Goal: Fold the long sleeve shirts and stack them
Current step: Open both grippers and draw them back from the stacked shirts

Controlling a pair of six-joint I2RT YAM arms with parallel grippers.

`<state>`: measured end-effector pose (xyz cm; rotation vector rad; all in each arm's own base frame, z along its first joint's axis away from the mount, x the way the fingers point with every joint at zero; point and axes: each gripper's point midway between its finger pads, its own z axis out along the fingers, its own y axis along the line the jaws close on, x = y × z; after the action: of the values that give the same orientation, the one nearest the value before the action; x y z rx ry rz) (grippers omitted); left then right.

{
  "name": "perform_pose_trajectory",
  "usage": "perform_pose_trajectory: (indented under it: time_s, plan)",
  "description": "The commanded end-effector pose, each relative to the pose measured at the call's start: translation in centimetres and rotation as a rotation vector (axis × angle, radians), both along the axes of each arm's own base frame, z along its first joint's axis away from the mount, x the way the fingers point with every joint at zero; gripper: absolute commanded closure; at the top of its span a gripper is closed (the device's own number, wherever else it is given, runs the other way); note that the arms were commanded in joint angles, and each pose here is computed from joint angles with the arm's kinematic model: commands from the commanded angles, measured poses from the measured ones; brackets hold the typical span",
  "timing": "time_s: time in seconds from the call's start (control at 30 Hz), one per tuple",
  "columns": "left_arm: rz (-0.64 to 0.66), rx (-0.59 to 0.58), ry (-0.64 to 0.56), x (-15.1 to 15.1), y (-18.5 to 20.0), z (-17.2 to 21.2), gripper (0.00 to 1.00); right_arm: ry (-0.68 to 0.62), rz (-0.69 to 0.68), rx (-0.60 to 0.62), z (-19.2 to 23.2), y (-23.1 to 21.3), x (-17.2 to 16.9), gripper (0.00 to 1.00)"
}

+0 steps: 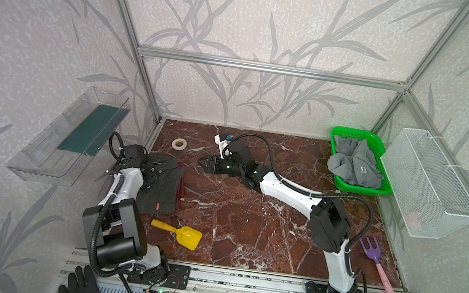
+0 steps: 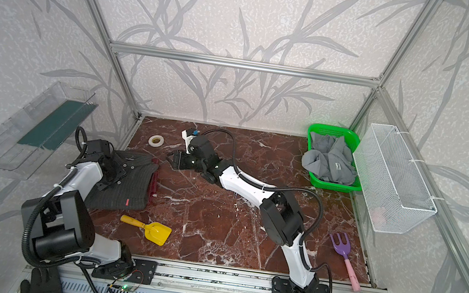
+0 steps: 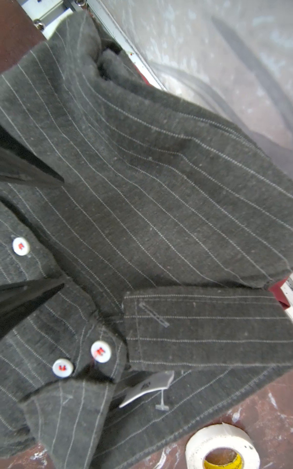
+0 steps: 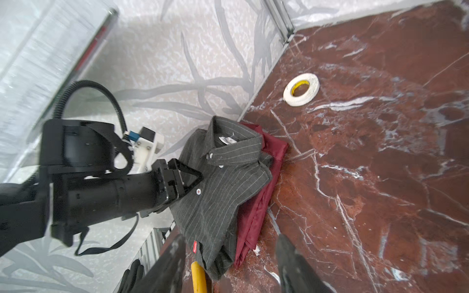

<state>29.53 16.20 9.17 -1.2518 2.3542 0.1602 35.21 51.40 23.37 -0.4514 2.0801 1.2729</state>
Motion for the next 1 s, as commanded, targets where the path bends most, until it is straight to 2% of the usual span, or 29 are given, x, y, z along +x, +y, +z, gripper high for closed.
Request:
perform_pose_trajectory:
  time_s: [0.0,0.1,0.43,0.5,0.63,0.73,0.8,0.83,0.87,0.97]
  plan:
    - [-0.044,-0.014,-0.041,0.8,-1.3,1.3,0.37,-0.106,-0.026,0.090,5.3,-2.1,0.1,0.43]
    - [-0.096,-0.010,-0.089,1.4,-2.7,2.2,0.35,-0.144,-0.044,0.080,6.1,-4.1,0.1,0.43]
    - [-0.193,-0.059,-0.135,1.7,-7.7,2.3,0.21,-0.248,-0.158,0.054,10.0,-11.6,-0.5,0.42]
    - [-0.225,-0.078,-0.150,2.1,-9.0,2.1,0.14,-0.275,-0.197,0.041,10.5,-13.7,-0.5,0.39]
    - [-0.306,-0.059,-0.162,2.6,-11.7,2.7,0.09,-0.296,-0.265,0.036,11.2,-18.1,-0.6,0.34]
    - [-0.366,-0.039,-0.235,3.4,-13.8,4.3,0.01,-0.280,-0.331,0.009,11.0,-21.8,-0.7,0.28]
    - [-0.408,-0.015,-0.285,4.0,-14.9,5.8,0.01,-0.253,-0.386,-0.003,10.7,-24.8,-0.7,0.23]
    - [-0.429,0.003,-0.300,4.3,-15.3,6.4,0.01,-0.239,-0.415,-0.011,10.4,-26.2,-0.7,0.18]
    - [-0.455,0.019,-0.320,4.6,-15.8,7.2,0.01,-0.231,-0.442,-0.028,10.2,-27.6,-0.9,0.03]
    - [-0.523,0.100,-0.385,5.3,-16.3,8.9,0.01,-0.226,-0.533,-0.158,8.8,-31.8,-1.4,0.01]
